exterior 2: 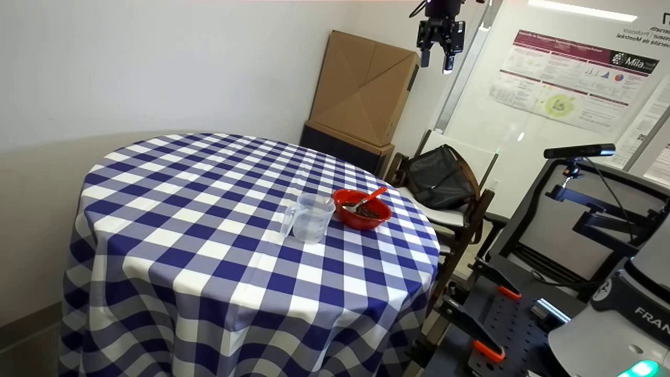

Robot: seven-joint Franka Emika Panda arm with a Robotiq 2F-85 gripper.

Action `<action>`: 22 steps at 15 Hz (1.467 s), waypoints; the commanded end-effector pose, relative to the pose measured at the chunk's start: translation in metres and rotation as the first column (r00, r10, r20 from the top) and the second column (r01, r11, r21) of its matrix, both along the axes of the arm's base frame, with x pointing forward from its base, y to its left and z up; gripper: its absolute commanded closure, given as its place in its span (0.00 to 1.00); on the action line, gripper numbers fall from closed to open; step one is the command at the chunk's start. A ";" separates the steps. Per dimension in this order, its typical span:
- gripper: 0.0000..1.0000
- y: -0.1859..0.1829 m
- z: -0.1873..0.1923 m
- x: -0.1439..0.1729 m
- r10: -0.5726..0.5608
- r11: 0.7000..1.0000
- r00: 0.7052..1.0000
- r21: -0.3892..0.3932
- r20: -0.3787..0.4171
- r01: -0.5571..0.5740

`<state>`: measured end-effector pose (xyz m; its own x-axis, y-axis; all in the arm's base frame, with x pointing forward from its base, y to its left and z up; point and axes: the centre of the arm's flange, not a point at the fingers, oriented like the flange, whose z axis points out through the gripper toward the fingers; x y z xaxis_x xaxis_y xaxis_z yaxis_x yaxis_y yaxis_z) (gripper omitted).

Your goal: Put a spoonful of the contents of the bowl into the jug

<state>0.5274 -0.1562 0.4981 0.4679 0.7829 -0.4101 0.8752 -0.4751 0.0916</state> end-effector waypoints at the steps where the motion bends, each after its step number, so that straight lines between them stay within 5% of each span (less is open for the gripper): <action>1: 0.00 -0.032 -0.008 0.028 0.059 0.998 0.998 -0.026 -0.035 -0.060; 12: 0.00 -0.034 -0.079 0.037 0.275 0.962 0.949 0.051 -0.155 -0.270; 22: 0.00 -0.051 -0.158 -0.008 0.410 0.910 0.900 0.139 -0.150 -0.392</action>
